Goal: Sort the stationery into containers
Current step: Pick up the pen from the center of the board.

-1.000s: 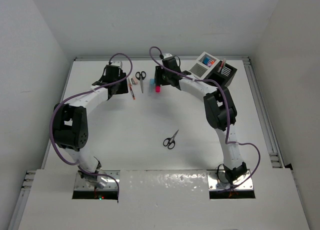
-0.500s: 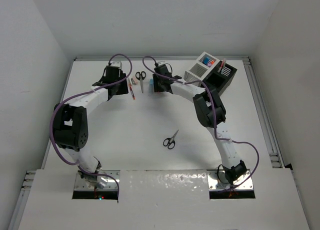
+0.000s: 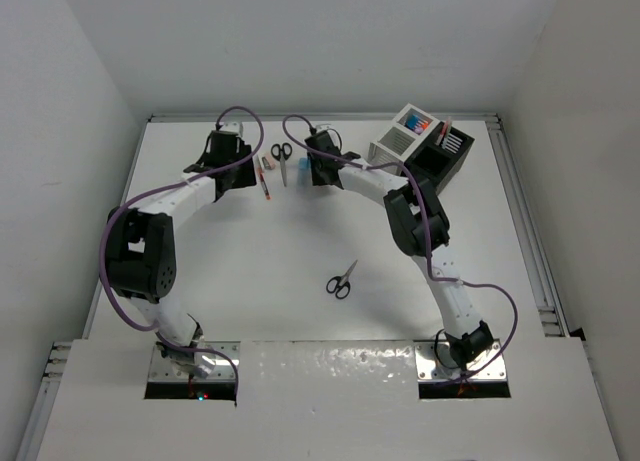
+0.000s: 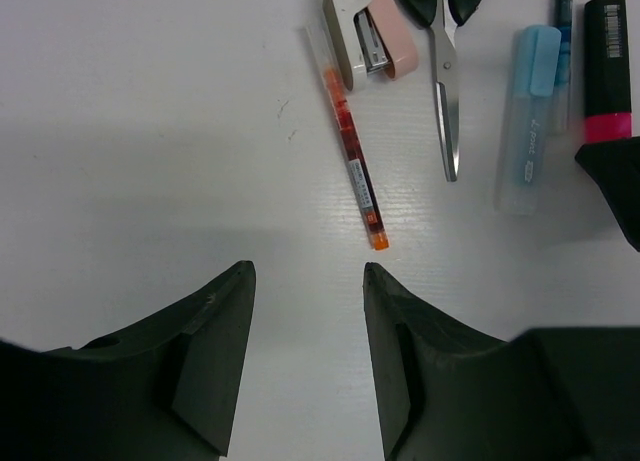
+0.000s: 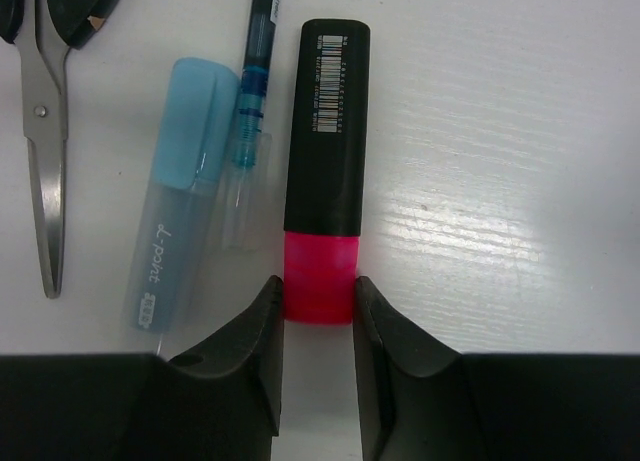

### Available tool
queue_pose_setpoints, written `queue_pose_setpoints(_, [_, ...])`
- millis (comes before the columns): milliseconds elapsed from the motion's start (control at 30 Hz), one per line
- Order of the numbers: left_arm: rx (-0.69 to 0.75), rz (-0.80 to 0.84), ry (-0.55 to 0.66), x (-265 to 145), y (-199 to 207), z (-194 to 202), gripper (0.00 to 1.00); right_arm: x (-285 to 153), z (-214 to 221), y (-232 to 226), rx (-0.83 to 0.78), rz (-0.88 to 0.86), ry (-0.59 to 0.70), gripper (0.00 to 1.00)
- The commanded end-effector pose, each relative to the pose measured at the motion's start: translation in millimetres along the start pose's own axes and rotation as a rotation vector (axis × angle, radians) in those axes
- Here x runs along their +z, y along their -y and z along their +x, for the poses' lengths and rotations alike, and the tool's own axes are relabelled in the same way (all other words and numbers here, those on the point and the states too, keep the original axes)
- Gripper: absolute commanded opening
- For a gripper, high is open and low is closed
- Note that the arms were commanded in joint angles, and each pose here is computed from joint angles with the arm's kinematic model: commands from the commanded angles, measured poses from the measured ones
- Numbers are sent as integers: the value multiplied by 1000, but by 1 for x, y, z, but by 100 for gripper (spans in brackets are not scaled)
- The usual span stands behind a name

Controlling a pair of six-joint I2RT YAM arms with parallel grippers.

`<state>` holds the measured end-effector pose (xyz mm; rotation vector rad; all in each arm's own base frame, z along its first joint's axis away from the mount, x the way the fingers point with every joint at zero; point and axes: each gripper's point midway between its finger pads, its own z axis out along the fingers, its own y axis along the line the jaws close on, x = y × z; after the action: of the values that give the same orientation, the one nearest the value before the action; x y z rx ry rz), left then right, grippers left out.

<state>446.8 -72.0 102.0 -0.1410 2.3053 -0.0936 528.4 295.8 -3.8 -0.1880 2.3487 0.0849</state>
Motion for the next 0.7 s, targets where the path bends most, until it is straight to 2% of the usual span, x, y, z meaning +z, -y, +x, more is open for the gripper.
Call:
queue_pose_setpoints(0, [-10, 33, 85, -12, 3, -25, 44, -11, -14, 3, -26, 6, 17, 0])
queue_pose_setpoints(133, [125, 121, 115, -19, 27, -29, 39, -44, -32, 0, -72, -71, 69, 0])
queue_pose_setpoints(167, [233, 146, 132, -22, 33, -31, 38, -55, -38, -2, -90, -98, 86, 0])
queue_pose_setpoints(267, [413, 209, 215, -32, 51, -34, 39, -106, -75, 3, -55, -187, 182, 0])
queue_pose_setpoints(300, [439, 217, 270, -33, 55, -43, 39, -113, -76, 5, -44, -208, 180, 0])
queue_pose_setpoints(567, [707, 325, 407, -51, 73, -33, 39, -166, -102, 36, 15, -351, 98, 0])
queue_pose_setpoints(667, [831, 341, 538, -63, 83, -43, 42, -187, -104, 48, 87, -408, 74, 0])
